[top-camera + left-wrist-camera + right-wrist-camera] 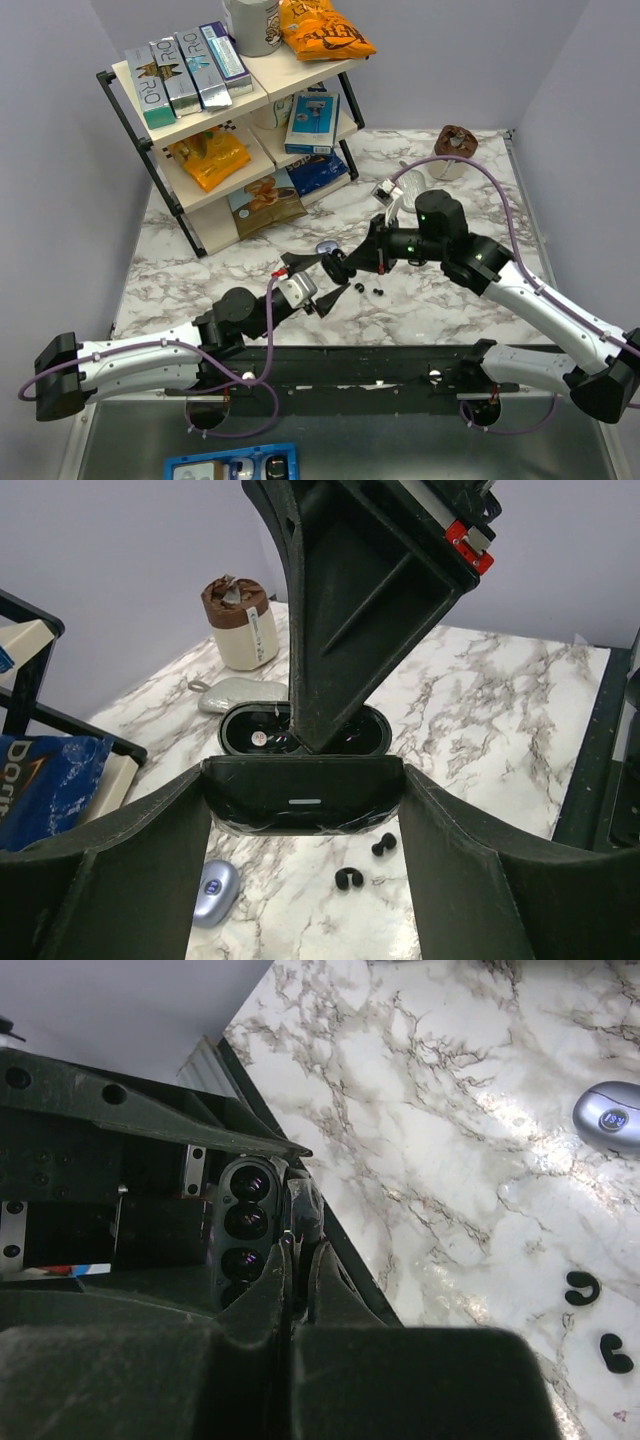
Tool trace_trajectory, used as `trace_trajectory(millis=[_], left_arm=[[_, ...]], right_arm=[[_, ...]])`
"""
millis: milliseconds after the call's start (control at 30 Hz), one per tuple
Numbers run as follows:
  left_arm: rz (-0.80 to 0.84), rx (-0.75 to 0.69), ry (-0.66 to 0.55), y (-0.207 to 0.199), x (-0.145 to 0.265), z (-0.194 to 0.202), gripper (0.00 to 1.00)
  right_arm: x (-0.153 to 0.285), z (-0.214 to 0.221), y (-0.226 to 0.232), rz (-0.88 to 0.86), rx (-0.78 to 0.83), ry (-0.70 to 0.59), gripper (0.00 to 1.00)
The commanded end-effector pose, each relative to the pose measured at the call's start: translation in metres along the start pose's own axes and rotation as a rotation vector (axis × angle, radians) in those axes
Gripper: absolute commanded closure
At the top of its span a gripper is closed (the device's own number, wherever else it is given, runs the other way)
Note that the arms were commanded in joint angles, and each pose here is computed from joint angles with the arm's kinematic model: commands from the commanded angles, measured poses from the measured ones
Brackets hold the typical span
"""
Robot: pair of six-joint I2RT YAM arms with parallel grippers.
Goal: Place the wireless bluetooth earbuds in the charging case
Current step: Adjust the charging case.
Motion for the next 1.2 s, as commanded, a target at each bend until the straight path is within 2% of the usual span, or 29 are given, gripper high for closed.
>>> trace_trajectory(millis=[0,33,67,233,367,433,533,567,600,633,733,833,1000,1167], left_arm=[[-0.057,0.028,0.055,0.010,0.005,-0.004,0.14],[-0.062,0.028,0.055,0.012,0.005,-0.007,0.03],[-0.067,0.029,0.054,0.015,0.007,-0.010,0.01],[-0.068,0.039,0.118,0.017,0.012,-0.008,0.01],[-0.037,0.108,0.162,0.018,0.017,-0.017,0.01],[0.076,0.194,0.117,0.012,0.019,-0.027,0.01],[0.264,0.353,0.005,0.014,0.023,-0.043,0.01],[0.301,0.393,0.005,0.016,0.023,-0.042,0.01],[0.467,0.436,-0.001,0.006,0.024,-0.042,0.01],[0.447,0.518,0.029,0.021,0.021,-0.038,0.01],[0.612,0.641,0.001,0.024,0.016,-0.040,0.01],[0.652,0.591,-0.036,0.027,0.007,-0.047,0.01],[0.714,0.559,-0.034,0.026,-0.004,-0.040,0.01],[0.742,0.523,-0.033,0.018,-0.016,-0.037,0.08]], right_arm=[[0.022,-0.007,0.015,-0.035,0.133,-0.040,0.99],[0.026,-0.010,0.019,-0.037,0.150,-0.053,0.99],[0.028,-0.011,0.020,-0.032,0.165,-0.060,0.99],[0.041,-0.016,0.027,-0.020,0.210,-0.099,0.99],[0.047,-0.022,0.024,0.019,0.301,-0.131,0.99],[0.046,-0.026,0.011,0.094,0.354,-0.164,0.99],[0.049,-0.025,-0.005,0.148,0.529,-0.194,0.99],[0.057,-0.024,-0.004,0.151,0.599,-0.235,0.99],[0.060,-0.028,-0.002,0.149,0.631,-0.281,0.99],[0.060,-0.024,-0.008,0.163,0.644,-0.284,0.99],[0.069,-0.024,-0.004,0.145,0.718,-0.322,0.99],[0.065,-0.019,0.001,0.092,0.732,-0.271,0.99],[0.059,-0.016,0.004,0.065,0.745,-0.226,0.99],[0.052,-0.014,0.003,0.073,0.760,-0.201,0.99]])
Point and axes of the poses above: each gripper's point midway between its finger pads, its own x axis back along the fingers, its own y axis along the line the jaws close on, z = x × y, the point moved 6 cm from there along x, back along the fingers, and after that the axes turned 14 degrees about -x, right-handed, at the moved point
